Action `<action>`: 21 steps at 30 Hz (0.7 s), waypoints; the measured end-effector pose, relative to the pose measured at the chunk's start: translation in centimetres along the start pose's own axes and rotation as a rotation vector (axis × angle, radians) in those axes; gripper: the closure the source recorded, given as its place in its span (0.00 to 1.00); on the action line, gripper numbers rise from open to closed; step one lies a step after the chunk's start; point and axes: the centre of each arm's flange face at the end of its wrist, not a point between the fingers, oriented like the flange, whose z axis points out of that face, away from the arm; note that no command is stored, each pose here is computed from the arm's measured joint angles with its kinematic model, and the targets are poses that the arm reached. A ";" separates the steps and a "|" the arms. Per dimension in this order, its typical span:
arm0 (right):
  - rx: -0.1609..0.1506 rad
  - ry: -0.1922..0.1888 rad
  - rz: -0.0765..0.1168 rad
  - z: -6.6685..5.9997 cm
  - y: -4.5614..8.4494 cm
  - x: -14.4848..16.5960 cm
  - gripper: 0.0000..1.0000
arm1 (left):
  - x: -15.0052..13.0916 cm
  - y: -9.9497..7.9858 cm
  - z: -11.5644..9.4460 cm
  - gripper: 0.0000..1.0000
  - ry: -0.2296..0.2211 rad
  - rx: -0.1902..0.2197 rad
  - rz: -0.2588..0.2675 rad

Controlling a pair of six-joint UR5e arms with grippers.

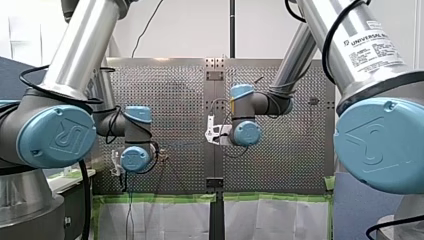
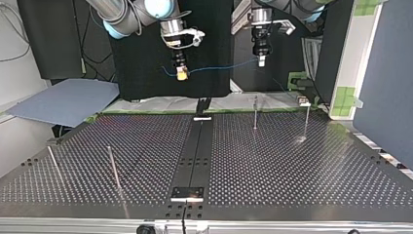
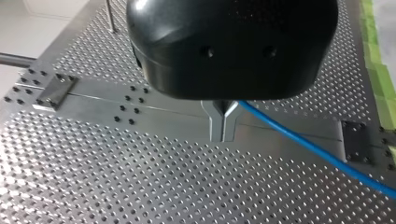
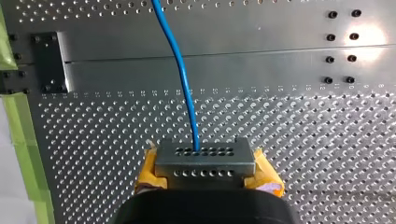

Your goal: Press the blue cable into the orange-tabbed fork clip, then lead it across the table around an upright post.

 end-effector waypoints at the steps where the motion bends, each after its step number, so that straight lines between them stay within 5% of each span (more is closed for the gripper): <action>1: 0.001 0.007 0.003 0.4 -0.1 -0.2 1.00 | 0.0 0.2 0.2 1.00 0.002 0.000 0.004; 11: 0.002 0.049 0.030 4.1 -0.6 -2.3 1.00 | 0.2 1.8 3.3 1.00 0.005 -0.001 0.051; 21: 0.022 0.038 0.031 6.6 -1.0 -4.8 1.00 | 1.3 2.8 8.2 1.00 -0.029 0.013 0.030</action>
